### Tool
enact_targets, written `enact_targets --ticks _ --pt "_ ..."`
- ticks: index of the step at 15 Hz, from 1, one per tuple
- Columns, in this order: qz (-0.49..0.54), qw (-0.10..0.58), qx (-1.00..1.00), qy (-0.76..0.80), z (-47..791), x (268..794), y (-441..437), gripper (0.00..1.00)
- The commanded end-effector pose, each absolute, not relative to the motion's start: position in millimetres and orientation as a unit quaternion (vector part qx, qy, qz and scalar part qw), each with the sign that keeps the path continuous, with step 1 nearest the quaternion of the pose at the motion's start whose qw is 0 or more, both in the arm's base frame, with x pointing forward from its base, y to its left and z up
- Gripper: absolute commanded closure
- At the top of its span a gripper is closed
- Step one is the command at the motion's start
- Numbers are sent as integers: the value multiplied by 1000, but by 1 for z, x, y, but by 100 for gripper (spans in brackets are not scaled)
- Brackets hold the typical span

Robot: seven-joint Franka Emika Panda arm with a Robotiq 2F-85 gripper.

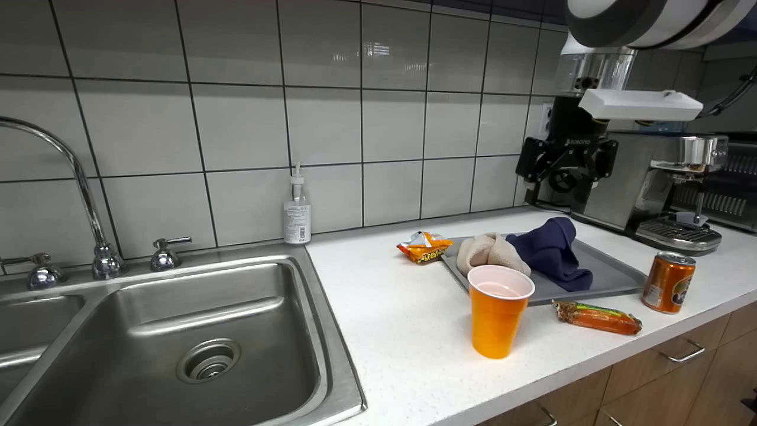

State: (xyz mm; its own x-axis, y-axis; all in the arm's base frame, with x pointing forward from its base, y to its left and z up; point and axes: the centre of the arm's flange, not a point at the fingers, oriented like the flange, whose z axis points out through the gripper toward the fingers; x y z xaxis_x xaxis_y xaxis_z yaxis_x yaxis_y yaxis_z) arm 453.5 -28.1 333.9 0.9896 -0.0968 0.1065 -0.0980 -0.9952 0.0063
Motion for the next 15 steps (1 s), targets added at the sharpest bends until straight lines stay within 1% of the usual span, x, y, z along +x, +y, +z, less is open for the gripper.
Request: enact_targets --ticks 1,15 --pt "57 9 997 -49 323 475 -35 0" --pt "61 12 997 -51 270 525 -34 0"
